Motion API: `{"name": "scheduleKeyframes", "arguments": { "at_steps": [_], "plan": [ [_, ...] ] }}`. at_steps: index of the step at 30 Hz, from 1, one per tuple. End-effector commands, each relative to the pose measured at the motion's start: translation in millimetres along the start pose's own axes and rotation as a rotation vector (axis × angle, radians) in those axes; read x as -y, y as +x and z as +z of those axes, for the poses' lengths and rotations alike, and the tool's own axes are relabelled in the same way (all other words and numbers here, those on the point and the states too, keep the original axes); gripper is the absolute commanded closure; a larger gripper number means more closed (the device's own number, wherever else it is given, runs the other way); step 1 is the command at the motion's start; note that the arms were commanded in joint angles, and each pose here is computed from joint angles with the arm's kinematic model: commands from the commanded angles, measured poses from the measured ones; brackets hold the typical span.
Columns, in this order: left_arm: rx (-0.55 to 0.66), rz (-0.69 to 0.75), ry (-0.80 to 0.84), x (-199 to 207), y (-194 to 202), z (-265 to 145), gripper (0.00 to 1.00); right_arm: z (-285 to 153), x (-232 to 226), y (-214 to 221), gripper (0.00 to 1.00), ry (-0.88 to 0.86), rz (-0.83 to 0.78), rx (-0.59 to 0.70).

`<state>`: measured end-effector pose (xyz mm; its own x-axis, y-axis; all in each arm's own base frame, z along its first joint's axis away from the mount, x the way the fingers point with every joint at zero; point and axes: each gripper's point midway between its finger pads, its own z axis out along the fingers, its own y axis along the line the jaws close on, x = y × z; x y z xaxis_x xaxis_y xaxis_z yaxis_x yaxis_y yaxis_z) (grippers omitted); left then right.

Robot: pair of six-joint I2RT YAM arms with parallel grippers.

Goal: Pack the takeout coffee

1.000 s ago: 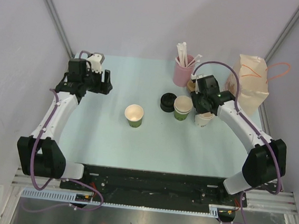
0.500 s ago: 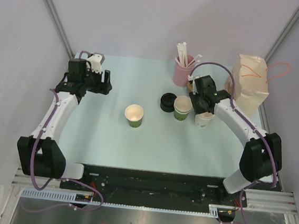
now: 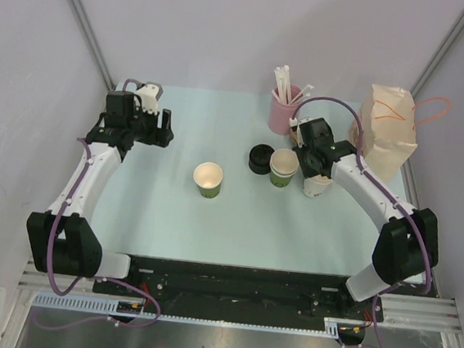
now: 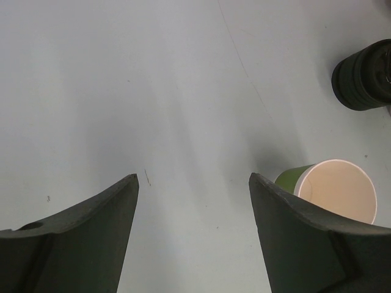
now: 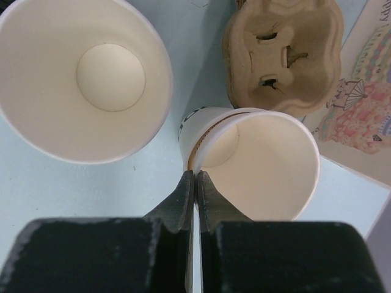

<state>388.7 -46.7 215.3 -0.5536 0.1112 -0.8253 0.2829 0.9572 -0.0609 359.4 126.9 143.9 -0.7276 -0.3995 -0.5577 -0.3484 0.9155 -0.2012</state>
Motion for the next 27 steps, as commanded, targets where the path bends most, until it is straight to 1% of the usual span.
{"name": "scheduleKeyframes", "arguments": {
  "at_steps": [1,7,9,11,12,14,16,17,18,19,21,22,24,25,27],
  "plan": [
    [0.047,0.058,0.014,1,-13,-9,0.21,-33,14,-15,1.0,0.085,-0.041,0.085],
    [0.048,0.055,0.028,5,-13,-9,0.21,-42,17,-20,1.0,0.084,-0.049,0.115],
    [0.046,0.054,0.03,7,-13,-8,0.21,-39,8,-17,1.0,0.022,-0.047,0.107],
    [0.049,0.056,0.039,10,-13,-8,0.21,-35,1,-16,1.0,-0.052,-0.009,0.101],
    [0.05,0.052,0.039,12,-14,-9,0.22,-33,5,-14,1.0,-0.034,0.008,0.091],
    [0.059,0.065,0.047,20,-18,-11,0.22,-27,23,-8,1.0,0.074,0.027,0.056],
    [0.086,0.056,0.073,34,-28,-17,0.23,-22,20,-2,1.0,0.055,0.033,0.031],
    [0.095,0.074,0.137,58,-32,-18,0.25,-22,12,-3,1.0,0.014,0.038,0.033],
    [0.101,0.076,0.177,74,-35,-20,0.25,-23,10,-2,1.0,0.004,0.046,0.035],
    [0.118,0.111,0.253,106,-43,-25,0.27,-23,11,-3,1.0,0.005,0.054,0.039],
    [0.123,0.13,0.353,144,-48,-31,0.28,-25,13,-4,1.0,0.006,0.069,0.049],
    [0.127,0.163,0.435,177,-52,-35,0.29,-24,11,-3,1.0,-0.008,0.075,0.046],
    [0.106,0.179,0.566,216,-49,-39,0.3,-23,16,-1,1.0,-0.012,0.105,0.041],
    [0.083,0.204,0.628,241,-47,-35,0.3,-22,15,2,1.0,-0.014,0.106,0.034],
    [0.022,0.13,0.713,269,-44,-32,0.32,-21,16,4,1.0,-0.012,0.114,0.03]
  ]
}}
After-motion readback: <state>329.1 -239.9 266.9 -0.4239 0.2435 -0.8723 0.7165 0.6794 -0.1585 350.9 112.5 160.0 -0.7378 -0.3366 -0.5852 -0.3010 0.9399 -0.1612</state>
